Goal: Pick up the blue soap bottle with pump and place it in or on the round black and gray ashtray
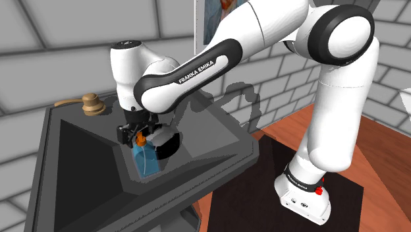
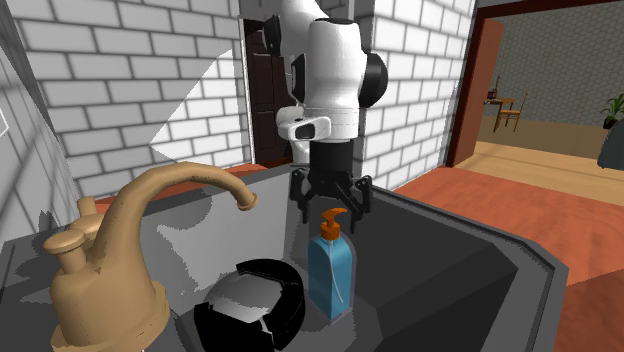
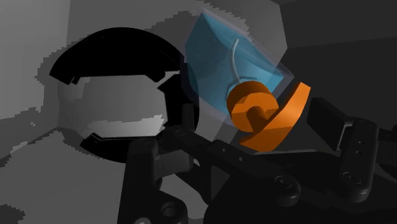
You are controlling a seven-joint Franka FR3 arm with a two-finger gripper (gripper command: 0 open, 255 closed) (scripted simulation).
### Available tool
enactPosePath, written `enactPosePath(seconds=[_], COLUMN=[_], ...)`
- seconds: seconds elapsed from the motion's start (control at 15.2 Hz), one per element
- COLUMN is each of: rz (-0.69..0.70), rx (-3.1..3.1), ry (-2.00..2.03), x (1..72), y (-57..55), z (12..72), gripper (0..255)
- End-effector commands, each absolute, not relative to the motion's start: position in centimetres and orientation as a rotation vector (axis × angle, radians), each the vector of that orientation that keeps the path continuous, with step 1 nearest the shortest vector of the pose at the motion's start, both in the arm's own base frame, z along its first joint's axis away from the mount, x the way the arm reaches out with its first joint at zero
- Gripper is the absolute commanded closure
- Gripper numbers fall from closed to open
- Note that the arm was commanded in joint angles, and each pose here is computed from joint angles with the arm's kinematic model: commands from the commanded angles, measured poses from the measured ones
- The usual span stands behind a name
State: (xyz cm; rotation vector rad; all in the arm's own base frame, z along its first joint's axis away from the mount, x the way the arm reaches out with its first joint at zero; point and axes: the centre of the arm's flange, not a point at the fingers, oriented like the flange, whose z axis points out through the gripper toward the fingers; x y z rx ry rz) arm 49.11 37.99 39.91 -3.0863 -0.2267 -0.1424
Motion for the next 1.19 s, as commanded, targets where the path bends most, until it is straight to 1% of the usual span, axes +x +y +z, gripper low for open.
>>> enactPosePath(seconds=[0.0, 0.2, 0.26, 0.86, 1.12], rz=[-0.143, -0.143, -0.143, -0.143, -0.143], rx=[-3.086, -3.086, -3.086, -3.086, -3.086], ry=[-0.227, -0.227, -0.227, -0.227, -0.227], x=[49.1, 49.1, 49.1, 49.1, 49.1], y=[38.0, 38.0, 38.0, 38.0, 38.0], z=[39.9, 39.9, 39.9, 39.9, 42.0], gripper=[0, 0, 255, 255, 255])
